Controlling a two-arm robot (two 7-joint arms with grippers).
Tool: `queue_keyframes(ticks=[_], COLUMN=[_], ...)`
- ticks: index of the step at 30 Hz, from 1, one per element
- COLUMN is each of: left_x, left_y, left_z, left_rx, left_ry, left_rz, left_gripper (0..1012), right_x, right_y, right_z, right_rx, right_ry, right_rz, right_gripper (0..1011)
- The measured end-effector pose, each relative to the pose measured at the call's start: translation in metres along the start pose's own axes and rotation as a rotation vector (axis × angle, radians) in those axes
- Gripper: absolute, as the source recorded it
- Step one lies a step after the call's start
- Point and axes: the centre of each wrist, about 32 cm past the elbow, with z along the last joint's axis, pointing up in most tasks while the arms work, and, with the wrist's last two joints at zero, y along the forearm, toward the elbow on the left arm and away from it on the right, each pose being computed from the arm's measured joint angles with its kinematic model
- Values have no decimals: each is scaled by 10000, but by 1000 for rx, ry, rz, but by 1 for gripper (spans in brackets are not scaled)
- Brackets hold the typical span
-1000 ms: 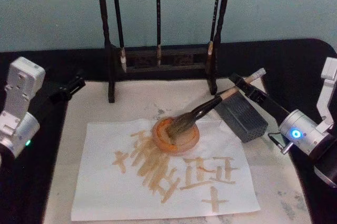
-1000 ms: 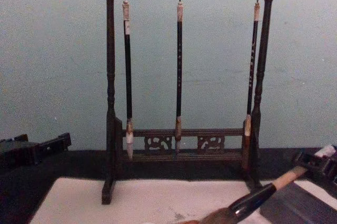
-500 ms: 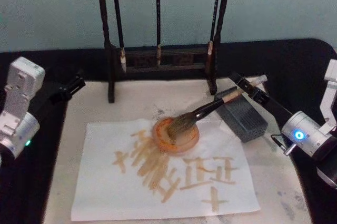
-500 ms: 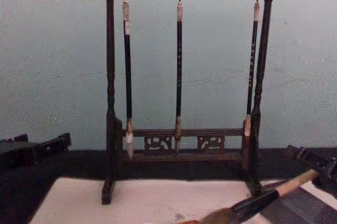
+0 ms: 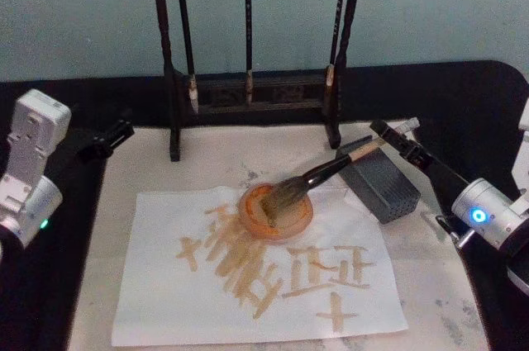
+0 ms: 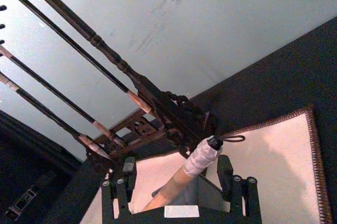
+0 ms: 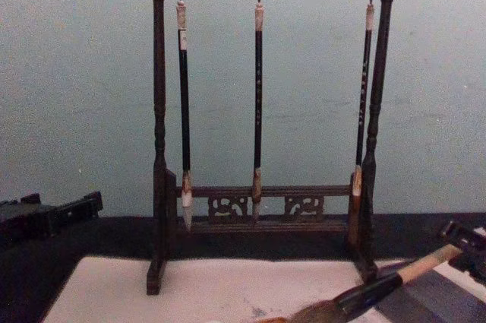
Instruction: Pick up the brush from the inkstone, write on the paper, then place the brush back to its original position.
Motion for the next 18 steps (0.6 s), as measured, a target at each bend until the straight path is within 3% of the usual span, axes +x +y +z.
queue_keyframes(ticks=[12,18], left_x=[0,0], left_y=[0,0], left_z=[0,0], left_rx=[0,0], left_ry=[0,0], left_rz=[0,0], left_gripper=[1002,1002], right_x=[-63,-163], right_y=[-98,-195], right_z=[25,59], right_rx=[-9,-15], right_ry=[-43,-114], right_rz=[-41,-87], right_gripper=[1000,1001])
